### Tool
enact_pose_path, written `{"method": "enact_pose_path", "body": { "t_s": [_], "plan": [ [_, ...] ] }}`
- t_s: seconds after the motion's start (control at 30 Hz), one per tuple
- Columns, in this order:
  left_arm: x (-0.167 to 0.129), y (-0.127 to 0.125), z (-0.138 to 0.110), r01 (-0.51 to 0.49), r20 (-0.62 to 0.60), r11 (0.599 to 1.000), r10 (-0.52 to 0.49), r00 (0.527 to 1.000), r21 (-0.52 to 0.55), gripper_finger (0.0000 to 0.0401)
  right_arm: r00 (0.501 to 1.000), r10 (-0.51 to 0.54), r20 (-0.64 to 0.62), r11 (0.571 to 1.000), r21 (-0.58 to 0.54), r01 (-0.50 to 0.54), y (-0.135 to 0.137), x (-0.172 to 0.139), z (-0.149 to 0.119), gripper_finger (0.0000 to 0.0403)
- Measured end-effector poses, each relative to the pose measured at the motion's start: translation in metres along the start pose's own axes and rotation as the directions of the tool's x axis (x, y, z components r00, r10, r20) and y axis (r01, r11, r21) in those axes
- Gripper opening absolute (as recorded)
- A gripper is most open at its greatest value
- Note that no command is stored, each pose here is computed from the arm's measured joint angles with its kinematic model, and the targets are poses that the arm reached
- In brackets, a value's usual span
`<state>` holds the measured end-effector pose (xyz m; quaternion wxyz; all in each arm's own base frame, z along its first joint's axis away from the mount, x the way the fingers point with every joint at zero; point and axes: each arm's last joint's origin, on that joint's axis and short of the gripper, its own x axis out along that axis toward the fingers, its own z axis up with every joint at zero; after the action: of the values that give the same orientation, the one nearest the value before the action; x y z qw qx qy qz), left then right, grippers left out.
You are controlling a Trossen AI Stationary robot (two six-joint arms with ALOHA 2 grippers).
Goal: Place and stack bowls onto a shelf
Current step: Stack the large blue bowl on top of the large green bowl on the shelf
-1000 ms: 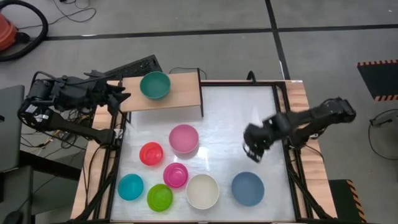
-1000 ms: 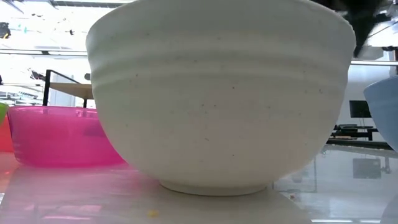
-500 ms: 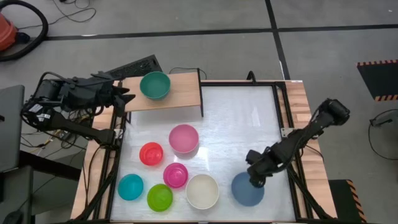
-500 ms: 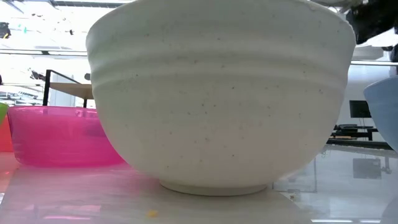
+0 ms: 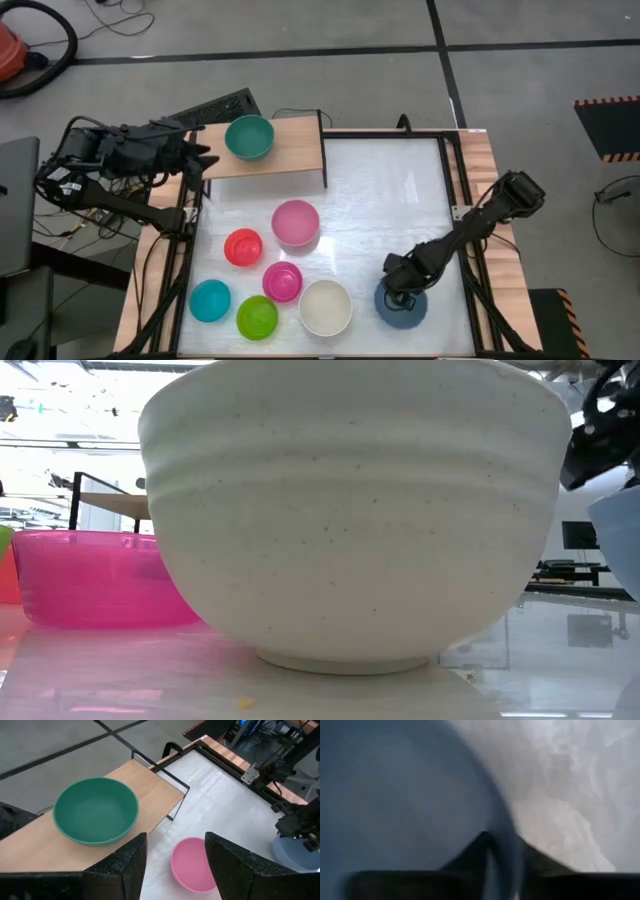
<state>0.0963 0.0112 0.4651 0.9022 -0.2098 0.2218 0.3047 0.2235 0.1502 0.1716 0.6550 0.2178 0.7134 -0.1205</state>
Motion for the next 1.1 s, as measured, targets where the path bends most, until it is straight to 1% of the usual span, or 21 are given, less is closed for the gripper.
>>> {"method": "enact_pose_path", "body": {
  "t_s": [0.03,0.07,0.13,0.2,0.3,0.37,0.43,0.5,0.57,0.6,0.67,0.7,0.73,0.87,1.0,1.1],
  "plan": [
    [0.0,0.0,0.0,0.004,-0.003,1.0,-0.004,1.0,0.0,0.0186,1.0,0.013,-0.009,1.0,-0.015,-0.013,0.001,-0.002,0.001,0.0029],
    [0.0,0.0,0.0,0.007,-0.007,1.0,-0.007,1.0,0.001,0.0186,1.0,0.02,-0.004,1.0,-0.015,-0.02,0.002,-0.006,0.003,0.0024],
    [0.0,0.0,-0.001,0.014,-0.015,1.0,-0.014,1.0,0.002,0.0186,1.0,0.013,0.003,1.0,-0.022,-0.013,-0.001,-0.013,0.007,0.0024],
    [0.0,0.0,-0.001,0.02,-0.019,1.0,-0.02,1.0,0.002,0.0186,0.999,0.026,0.018,0.998,-0.051,-0.025,-0.006,-0.029,0.015,0.0024],
    [-0.002,0.001,-0.002,0.035,-0.028,0.999,-0.035,0.999,0.001,0.0186,0.994,0.075,0.084,0.994,-0.085,-0.068,-0.018,-0.068,0.03,0.0024],
    [-0.002,0.002,-0.002,0.032,-0.034,0.999,-0.032,0.999,0.005,0.0186,0.986,0.09,0.142,0.993,-0.082,-0.079,-0.033,-0.095,0.042,0.0024],
    [-0.003,0.003,-0.003,0.03,-0.038,0.999,-0.029,0.999,0.014,0.0186,0.961,0.112,0.252,0.993,-0.067,-0.098,-0.048,-0.128,0.056,0.0024],
    [-0.005,0.004,-0.004,0.028,-0.04,0.999,-0.027,0.999,0.021,0.0186,0.895,0.131,0.426,0.991,-0.045,-0.124,-0.067,-0.165,0.073,0.0024],
    [-0.006,0.005,-0.004,0.03,-0.037,0.999,-0.029,0.999,0.031,0.0186,0.814,0.116,0.569,0.991,-0.015,-0.131,-0.086,-0.199,0.09,0.0024],
    [-0.007,0.006,-0.004,0.032,-0.034,0.999,-0.03,0.999,0.037,0.0186,0.77,0.105,0.629,0.991,0.002,-0.137,-0.097,-0.213,0.099,0.0024],
    [-0.008,0.007,-0.004,0.028,-0.028,0.998,-0.027,0.999,0.049,0.0186,0.662,0.099,0.743,0.984,0.025,-0.175,-0.114,-0.24,0.122,0.0024],
    [-0.009,0.008,-0.004,0.03,-0.026,0.998,-0.028,0.999,0.048,0.0186,0.613,0.089,0.785,0.982,0.033,-0.184,-0.122,-0.251,0.134,0.0024],
    [-0.01,0.009,-0.005,0.032,-0.022,0.998,-0.031,0.999,0.046,0.0186,0.576,0.075,0.814,0.982,0.041,-0.186,-0.129,-0.26,0.144,0.0024],
    [-0.012,0.01,-0.005,0.033,-0.019,0.998,-0.032,0.999,0.044,0.0186,0.468,0.011,0.884,0.968,0.107,-0.225,-0.151,-0.288,0.188,0.0024],
    [-0.012,0.01,-0.005,0.031,-0.019,0.999,-0.03,0.999,0.045,0.0186,0.398,-0.009,0.917,0.961,0.118,-0.251,-0.163,-0.301,0.234,0.0024],
    [-0.012,0.011,-0.005,0.029,-0.017,0.999,-0.029,0.999,0.044,0.0186,0.378,0.016,0.926,0.96,0.092,-0.265,-0.166,-0.301,0.267,0.0024]
  ]
}}
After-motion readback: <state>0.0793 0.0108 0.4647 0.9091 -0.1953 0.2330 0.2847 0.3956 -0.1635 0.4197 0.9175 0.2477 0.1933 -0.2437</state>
